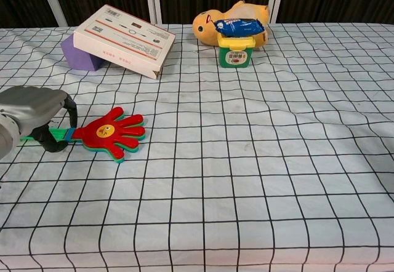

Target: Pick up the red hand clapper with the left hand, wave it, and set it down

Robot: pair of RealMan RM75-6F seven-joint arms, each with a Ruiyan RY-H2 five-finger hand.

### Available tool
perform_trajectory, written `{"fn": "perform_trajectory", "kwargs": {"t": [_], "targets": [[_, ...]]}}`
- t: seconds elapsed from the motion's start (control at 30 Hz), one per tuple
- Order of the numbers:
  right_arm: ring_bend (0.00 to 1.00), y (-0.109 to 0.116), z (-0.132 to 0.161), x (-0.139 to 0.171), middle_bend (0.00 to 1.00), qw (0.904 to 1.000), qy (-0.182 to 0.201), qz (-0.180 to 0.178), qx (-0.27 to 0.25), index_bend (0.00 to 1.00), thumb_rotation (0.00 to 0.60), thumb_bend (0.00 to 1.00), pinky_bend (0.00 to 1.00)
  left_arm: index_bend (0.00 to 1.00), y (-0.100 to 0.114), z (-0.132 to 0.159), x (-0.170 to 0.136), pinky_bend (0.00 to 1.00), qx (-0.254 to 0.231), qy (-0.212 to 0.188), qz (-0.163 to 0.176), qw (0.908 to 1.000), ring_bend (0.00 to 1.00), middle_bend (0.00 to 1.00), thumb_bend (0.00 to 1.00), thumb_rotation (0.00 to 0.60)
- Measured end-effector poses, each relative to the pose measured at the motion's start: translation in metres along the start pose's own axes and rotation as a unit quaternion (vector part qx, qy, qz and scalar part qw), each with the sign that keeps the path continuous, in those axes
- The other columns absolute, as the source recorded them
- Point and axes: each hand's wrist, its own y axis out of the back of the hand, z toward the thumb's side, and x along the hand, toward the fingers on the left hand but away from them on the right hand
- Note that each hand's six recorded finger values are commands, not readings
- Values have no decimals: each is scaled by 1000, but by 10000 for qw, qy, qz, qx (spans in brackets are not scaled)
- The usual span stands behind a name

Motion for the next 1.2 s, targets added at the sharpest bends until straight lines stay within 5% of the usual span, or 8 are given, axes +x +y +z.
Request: {"fn": "perform_trajectory", "kwargs": {"t": [0.33,0.6,0.83,1.2], "targets": [[0,1,0,0,0,10000,-6,-7,-26,0,600,162,146,528,0,3,1,229,-28,-10,56,10000,165,262,430,600],[0,1,0,0,0,10000,-7,-6,-27,0,600,164,145,558,11,7,-2,366,-402,-205,441,9980,302,455,468,600],[0,0,0,0,0,10000,-9,5,-3,0,600,164,145,563,31,9,-8,460,-961,-511,1171,9871,419,549,480,600],[0,0,-1,0,0,10000,-34,4,9,0,600,163,146,650,44,12,-15,664,-1489,-896,1633,9711,573,669,497,600]]}}
